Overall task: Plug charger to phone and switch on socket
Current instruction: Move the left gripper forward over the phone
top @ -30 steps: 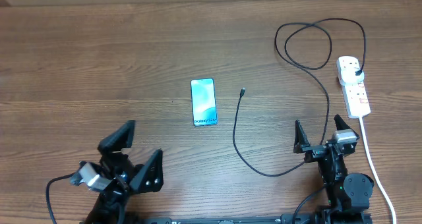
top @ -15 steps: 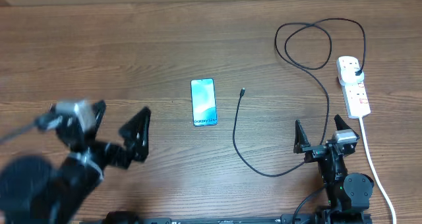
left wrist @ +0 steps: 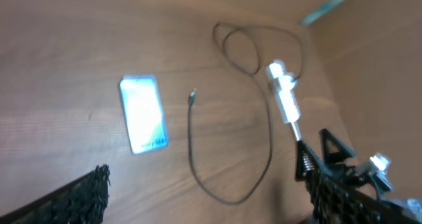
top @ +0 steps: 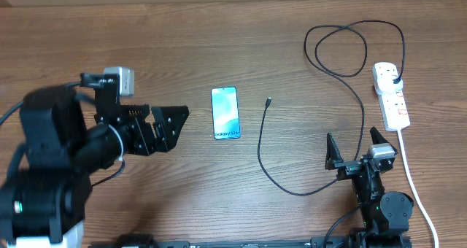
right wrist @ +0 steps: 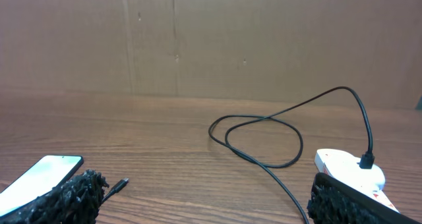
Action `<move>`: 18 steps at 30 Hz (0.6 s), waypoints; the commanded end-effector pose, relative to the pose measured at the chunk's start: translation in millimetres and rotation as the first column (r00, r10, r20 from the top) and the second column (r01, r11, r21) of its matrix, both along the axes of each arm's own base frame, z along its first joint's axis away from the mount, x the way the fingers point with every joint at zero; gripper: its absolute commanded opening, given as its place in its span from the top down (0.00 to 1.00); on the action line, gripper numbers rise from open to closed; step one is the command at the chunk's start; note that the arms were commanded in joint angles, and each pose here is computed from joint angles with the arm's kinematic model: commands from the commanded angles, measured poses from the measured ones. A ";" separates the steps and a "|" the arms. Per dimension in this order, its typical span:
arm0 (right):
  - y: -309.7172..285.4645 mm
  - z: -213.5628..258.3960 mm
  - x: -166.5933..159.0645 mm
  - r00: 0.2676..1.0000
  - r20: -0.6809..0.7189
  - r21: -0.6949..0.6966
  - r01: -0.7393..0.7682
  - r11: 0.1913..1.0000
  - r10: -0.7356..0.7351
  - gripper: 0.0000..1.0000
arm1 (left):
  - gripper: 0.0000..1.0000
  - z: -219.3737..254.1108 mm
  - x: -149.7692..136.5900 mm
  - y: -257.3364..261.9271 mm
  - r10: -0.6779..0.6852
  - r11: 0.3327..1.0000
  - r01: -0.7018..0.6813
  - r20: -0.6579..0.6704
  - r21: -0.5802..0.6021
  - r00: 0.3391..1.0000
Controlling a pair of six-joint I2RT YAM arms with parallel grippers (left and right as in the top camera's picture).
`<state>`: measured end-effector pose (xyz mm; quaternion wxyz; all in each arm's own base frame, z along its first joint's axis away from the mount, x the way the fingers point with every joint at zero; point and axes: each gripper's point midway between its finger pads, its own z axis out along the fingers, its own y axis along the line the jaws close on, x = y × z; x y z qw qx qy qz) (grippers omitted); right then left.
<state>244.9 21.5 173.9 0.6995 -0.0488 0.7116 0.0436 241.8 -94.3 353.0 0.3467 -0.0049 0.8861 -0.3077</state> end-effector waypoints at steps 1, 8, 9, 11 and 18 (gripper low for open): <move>-1.8 -2.0 0.3 1.000 0.002 0.003 0.009 1.000 -0.009 0.00 | 0.00 -7.9 15.1 7.6 0.014 0.990 0.003 -0.117 0.144 0.993; -1.8 -2.0 0.3 1.000 0.002 0.003 0.009 1.000 -0.009 0.00 | 0.00 -38.6 39.3 15.4 0.231 0.890 -0.078 -0.297 0.449 0.927; -1.8 -2.0 0.3 1.000 0.002 0.003 0.009 1.000 -0.009 0.00 | 0.00 -44.1 44.1 8.6 0.238 0.888 -0.078 -0.309 0.453 0.921; -1.8 -2.0 0.3 1.000 0.002 0.003 0.009 1.000 -0.009 0.00 | 0.00 -53.0 52.7 -6.4 0.215 0.895 -0.050 -0.332 0.442 0.919; -1.8 -2.0 0.3 1.000 0.002 0.003 0.009 1.000 -0.009 0.00 | 0.00 -94.0 68.4 -49.7 0.157 0.946 0.023 -0.519 0.322 0.840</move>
